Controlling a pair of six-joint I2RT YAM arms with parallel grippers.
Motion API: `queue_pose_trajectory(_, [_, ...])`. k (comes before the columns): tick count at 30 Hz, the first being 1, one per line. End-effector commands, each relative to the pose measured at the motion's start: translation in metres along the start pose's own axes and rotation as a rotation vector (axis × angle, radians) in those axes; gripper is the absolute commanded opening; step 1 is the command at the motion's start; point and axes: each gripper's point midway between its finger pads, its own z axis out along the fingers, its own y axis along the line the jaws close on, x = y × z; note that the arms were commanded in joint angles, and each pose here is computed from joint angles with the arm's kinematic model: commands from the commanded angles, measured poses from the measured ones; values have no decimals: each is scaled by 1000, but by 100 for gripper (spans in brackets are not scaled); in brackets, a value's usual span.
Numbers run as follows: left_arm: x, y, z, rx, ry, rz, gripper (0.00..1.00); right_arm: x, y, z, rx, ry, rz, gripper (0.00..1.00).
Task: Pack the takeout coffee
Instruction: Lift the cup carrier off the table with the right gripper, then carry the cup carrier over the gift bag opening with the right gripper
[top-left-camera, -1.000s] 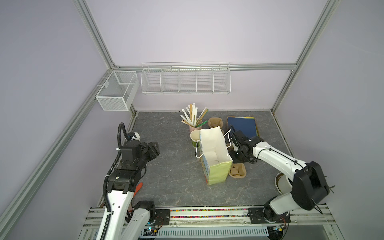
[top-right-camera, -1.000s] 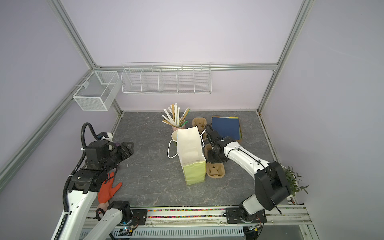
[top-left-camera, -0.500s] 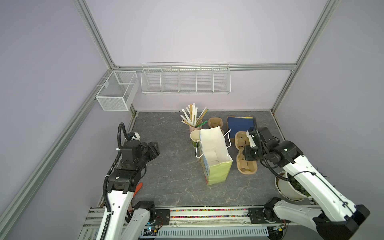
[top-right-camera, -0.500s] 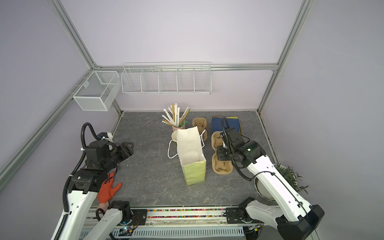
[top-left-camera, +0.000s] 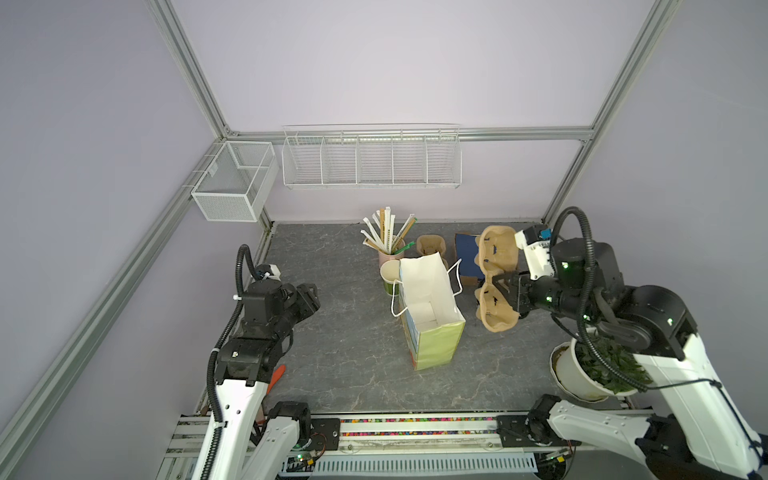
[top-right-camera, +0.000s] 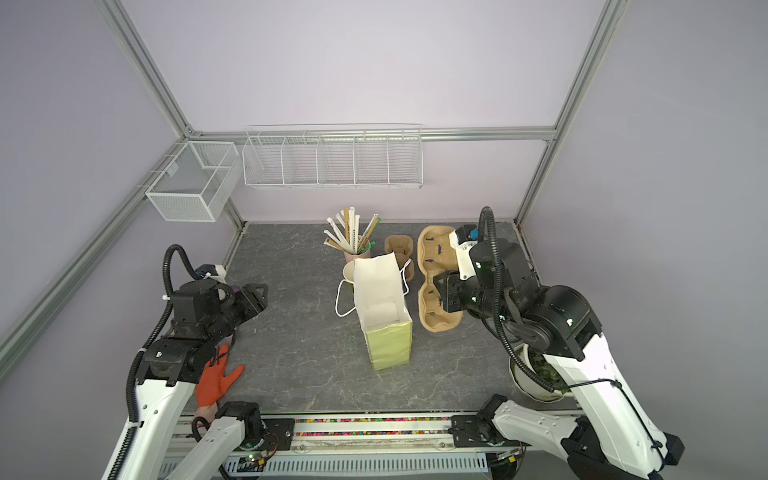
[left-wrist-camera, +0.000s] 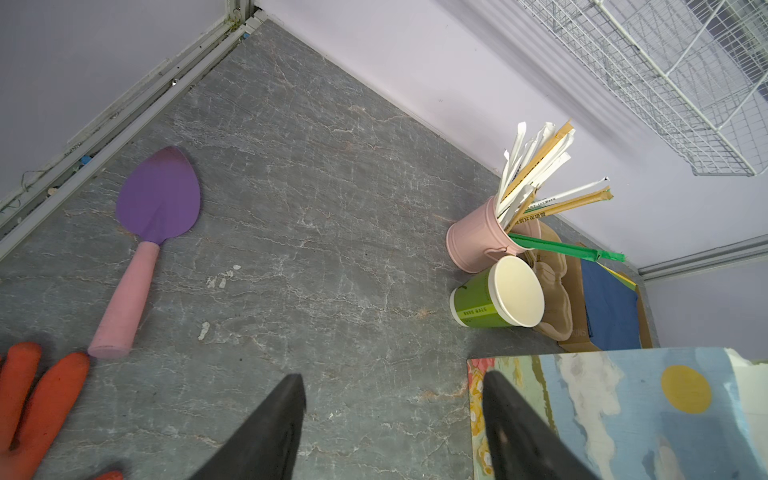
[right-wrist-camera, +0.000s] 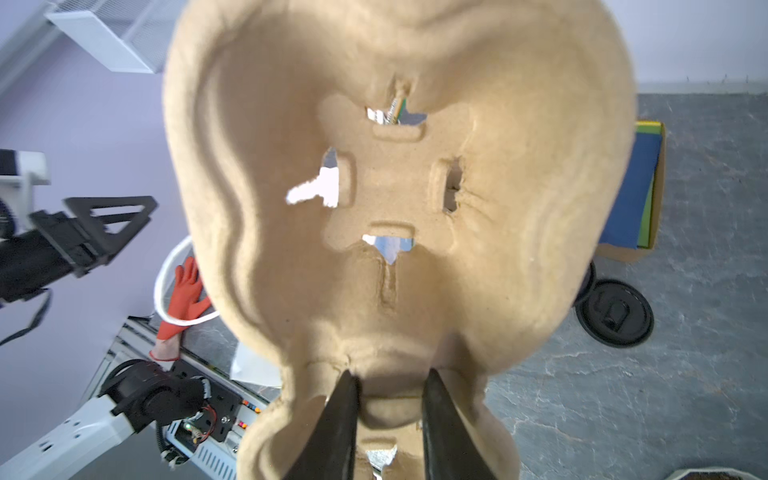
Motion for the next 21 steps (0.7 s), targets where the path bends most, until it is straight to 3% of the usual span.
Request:
queue_pose_trajectory(1, [0,2,0,-9,1,22,69,-11,19,0,-40,-2,-20,27])
queue_pose_trajectory(11, [1,3,1,-12,3,22,69,-40,97,32,-117,2,-109,27])
queue_pose_trajectory(21, [1,3,1,-14,7,23,69,-19,108,94,-7,143,-164,26])
